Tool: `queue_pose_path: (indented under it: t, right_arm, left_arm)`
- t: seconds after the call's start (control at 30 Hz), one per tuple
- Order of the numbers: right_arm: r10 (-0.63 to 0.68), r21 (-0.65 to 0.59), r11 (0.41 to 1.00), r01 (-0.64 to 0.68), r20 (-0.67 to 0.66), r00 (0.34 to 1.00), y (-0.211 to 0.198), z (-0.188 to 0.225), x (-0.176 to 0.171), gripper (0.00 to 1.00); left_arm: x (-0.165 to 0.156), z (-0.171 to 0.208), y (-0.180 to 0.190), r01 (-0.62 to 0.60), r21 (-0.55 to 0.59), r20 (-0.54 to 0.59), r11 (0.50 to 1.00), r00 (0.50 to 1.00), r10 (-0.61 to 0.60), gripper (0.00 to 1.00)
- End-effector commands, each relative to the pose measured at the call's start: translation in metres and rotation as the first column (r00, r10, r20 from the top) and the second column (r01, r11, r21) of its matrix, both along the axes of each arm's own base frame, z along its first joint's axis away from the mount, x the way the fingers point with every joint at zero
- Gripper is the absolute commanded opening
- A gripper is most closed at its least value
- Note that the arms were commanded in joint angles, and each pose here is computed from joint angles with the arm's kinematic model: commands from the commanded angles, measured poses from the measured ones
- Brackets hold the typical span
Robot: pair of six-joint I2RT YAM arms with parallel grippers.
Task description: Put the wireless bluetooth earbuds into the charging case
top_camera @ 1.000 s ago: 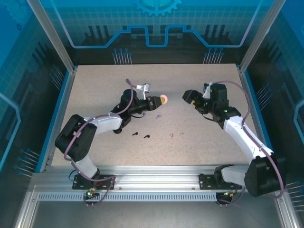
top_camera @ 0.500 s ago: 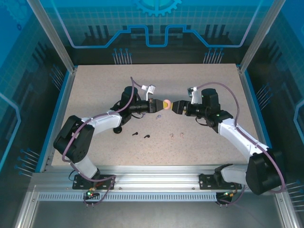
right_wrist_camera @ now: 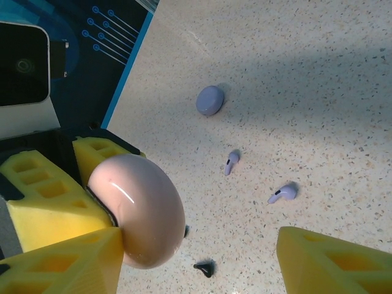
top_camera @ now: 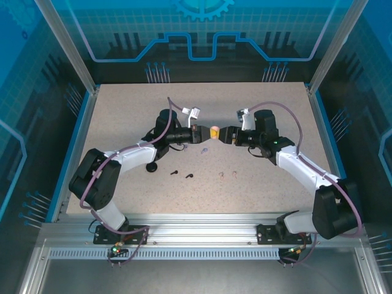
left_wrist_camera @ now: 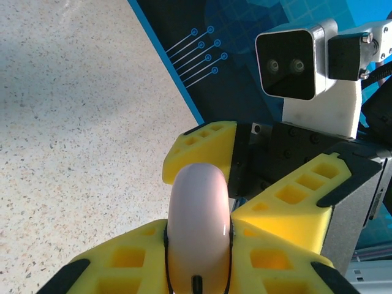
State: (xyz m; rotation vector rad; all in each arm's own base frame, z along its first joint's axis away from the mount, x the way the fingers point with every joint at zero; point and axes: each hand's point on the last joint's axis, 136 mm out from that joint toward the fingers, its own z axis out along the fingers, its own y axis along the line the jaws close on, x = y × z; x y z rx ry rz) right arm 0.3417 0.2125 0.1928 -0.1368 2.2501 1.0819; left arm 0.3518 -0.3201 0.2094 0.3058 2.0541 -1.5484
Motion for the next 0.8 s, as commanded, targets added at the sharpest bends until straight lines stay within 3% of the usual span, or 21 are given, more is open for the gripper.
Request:
queue_pose_path:
  t: [0.0, 0.2, 0.57, 0.77]
  right_arm:
    - [-0.093, -0.027, 0.995, 0.093, -0.013, 0.996, -0.019, -0.011, 0.019, 0.65]
    - [-0.126, -0.029, 0.992, 0.124, -0.077, 0.989, -0.031, -0.036, 0.016, 0.63]
    - [-0.008, 0.043, 0.999, 0.008, 0.017, 1.0, -0.024, 0.006, -0.015, 0.64]
    - [0.028, 0.064, 0.997, -0.03, 0.028, 0.999, -0.015, 0.009, -0.016, 0.59]
  left_arm:
    - [-0.011, 0.021, -0.006, 0.065, -0.035, 0.051, 0.997, 0.997, -0.063, 0.0]
    - [-0.015, 0.027, -0.005, 0.07, -0.039, 0.065, 0.997, 0.996, -0.068, 0.0]
    - [-0.013, 0.023, -0.006, 0.071, -0.042, 0.057, 0.997, 0.996, -0.069, 0.0]
    - [-0.01, 0.024, -0.009, 0.069, -0.073, 0.042, 0.995, 0.997, -0.066, 0.0]
